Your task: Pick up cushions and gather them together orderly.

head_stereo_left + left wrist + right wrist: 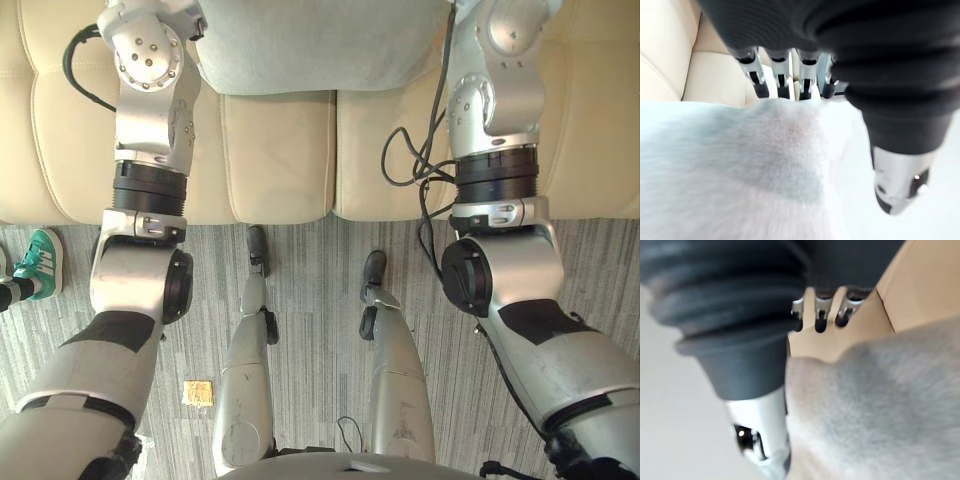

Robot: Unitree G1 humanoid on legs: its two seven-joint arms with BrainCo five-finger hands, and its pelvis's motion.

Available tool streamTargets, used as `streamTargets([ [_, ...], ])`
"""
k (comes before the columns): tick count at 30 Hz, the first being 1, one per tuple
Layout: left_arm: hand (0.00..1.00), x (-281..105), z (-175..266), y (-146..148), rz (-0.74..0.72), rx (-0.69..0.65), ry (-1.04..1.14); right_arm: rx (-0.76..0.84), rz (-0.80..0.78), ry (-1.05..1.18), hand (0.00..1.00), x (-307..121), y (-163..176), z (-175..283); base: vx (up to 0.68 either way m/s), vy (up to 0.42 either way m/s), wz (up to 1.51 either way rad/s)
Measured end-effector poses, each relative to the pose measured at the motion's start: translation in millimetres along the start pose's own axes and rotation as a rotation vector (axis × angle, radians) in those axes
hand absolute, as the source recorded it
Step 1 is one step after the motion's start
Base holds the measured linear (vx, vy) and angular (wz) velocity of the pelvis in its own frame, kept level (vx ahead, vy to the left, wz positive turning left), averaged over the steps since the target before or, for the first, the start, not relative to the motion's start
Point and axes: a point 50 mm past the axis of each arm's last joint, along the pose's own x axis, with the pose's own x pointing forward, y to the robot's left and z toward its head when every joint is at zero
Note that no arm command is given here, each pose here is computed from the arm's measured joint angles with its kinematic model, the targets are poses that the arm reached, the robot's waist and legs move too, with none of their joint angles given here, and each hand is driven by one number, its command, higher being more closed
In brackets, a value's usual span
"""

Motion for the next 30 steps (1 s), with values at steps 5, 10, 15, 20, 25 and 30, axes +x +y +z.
streamTargets([
  [5, 0.00, 5, 6, -1, -0.046, -0.038, 0.002, 0.027, 0.019, -0.010, 0.00, 14, -10, 14, -0.02, -0.064, 0.02],
  [10, 0.00, 17, 14, 23, -0.053, 0.007, -0.029, 0.015, -0.003, -0.061, 0.00, 26, -34, 32, 0.02, -0.059, 0.01],
  [15, 0.00, -15, -24, 98, 0.009, 0.144, 0.043, -0.148, -0.005, -0.118, 0.00, -17, -107, 20, 0.05, -0.105, -0.03],
  [20, 0.00, -95, -78, 170, 0.081, 0.267, 0.253, -0.428, -0.058, 0.190, 0.00, -112, -194, -51, 0.06, -0.096, -0.11],
  [25, 0.00, -237, -140, 200, 0.126, 0.275, 0.689, -0.490, -0.090, 0.649, 0.00, -247, -232, -107, 0.05, -0.088, -0.11],
  [30, 0.00, -356, -165, 228, 0.191, 0.342, 1.123, -0.484, -0.141, 1.067, 0.00, -357, -254, -130, 0.06, -0.018, -0.29],
])
